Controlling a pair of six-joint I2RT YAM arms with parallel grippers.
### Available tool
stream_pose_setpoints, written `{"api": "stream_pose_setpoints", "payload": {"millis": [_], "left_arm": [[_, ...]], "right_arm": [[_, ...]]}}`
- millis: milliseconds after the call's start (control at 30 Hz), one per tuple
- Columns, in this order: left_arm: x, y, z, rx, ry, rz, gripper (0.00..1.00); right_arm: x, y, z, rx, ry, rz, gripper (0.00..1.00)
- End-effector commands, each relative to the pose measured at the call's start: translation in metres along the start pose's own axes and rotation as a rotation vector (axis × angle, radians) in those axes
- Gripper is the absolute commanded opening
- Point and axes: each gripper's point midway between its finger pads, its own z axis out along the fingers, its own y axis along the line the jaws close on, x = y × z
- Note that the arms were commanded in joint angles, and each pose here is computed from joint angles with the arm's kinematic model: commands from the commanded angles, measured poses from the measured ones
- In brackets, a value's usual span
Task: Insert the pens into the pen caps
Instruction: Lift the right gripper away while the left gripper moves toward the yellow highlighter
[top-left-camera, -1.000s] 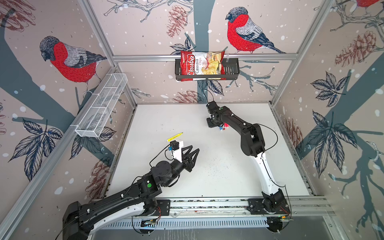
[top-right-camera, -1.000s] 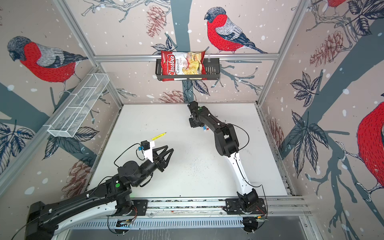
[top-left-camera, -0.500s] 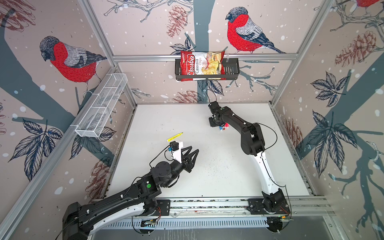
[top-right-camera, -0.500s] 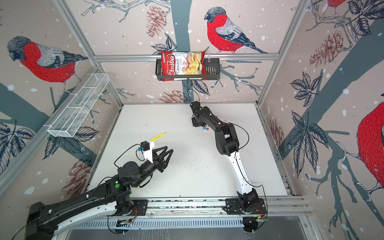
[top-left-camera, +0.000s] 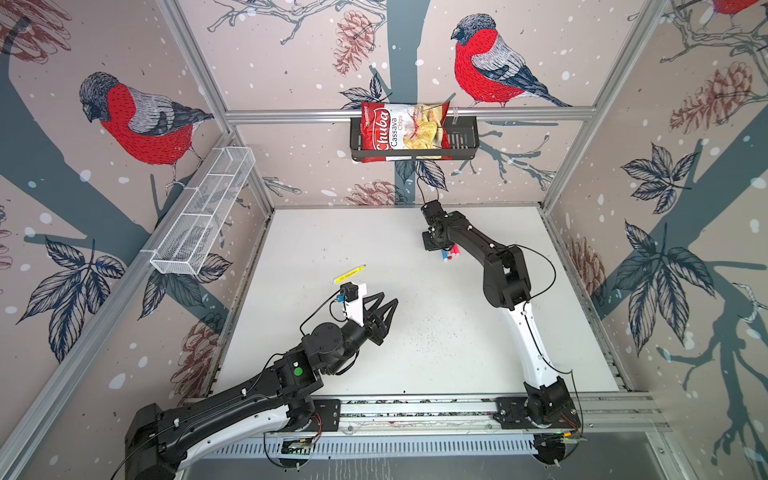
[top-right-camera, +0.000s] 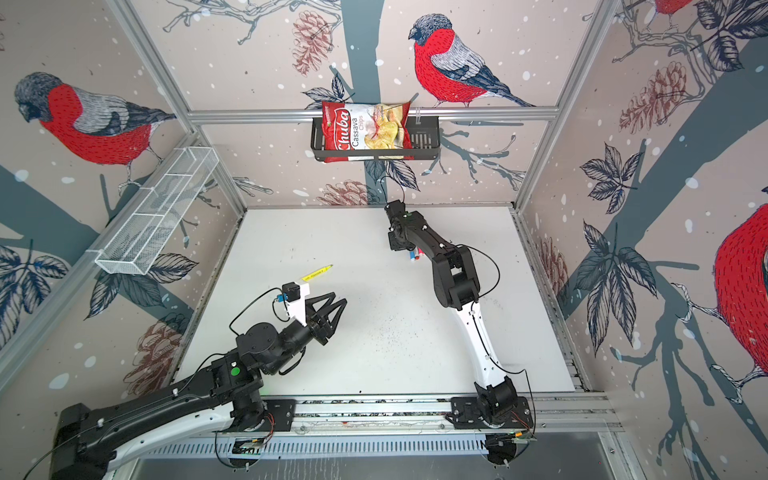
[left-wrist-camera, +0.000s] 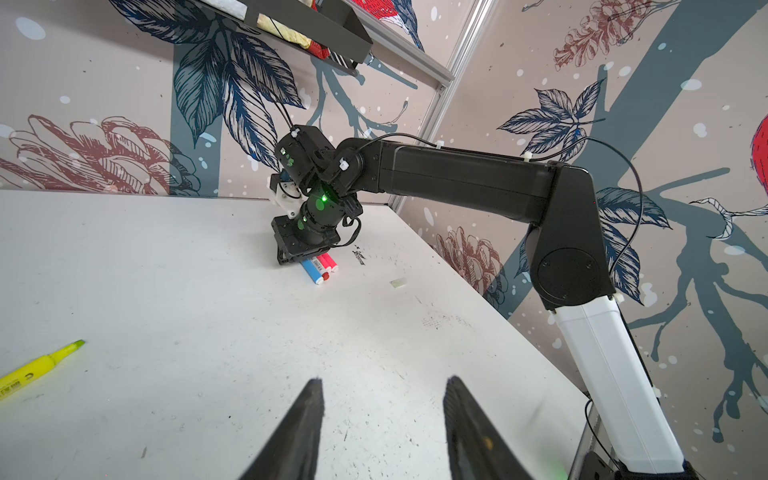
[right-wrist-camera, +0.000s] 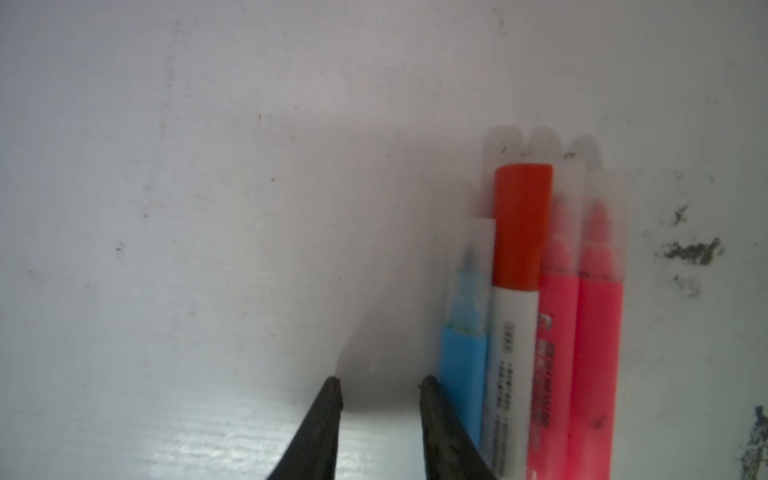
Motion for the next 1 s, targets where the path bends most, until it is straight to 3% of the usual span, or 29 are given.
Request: {"api": "stream_pose_setpoints", "payload": {"millis": [0,300,567,700,800,967], "left_arm": [[-0.005,0.000,0.000,-0.003,-0.021,0.000,0.48],[-0.004,0.002,-0.001,-0.015,-0.014,0.008,0.48],[-0.005,0.022,-0.002,-0.110,0.002,0.031,0.53],[0.003,0.053,0.010,-0.231,0.098,0.025,0.57],[0.013,0.098,0.020,-0.397,0.208,-0.049,0.61],[0.018,0.149,0.036,-0.478,0.276,-0.092,0.64]], "right_arm": [[0.005,0.003,0.000,0.004,0.020,0.001,0.34],[-0.015,0.025,-0.040,-0.066,-0.065,-0.023,0.34],[-0.033,0.054,-0.141,-0.296,-0.272,-0.050,0.35],[-0.026,0.058,-0.183,-0.398,-0.352,-0.041,0.36],[-0.018,0.061,-0.211,-0.471,-0.402,-0.035,0.37],[0.011,0.062,-0.237,-0.549,-0.440,-0.066,0.39]]}}
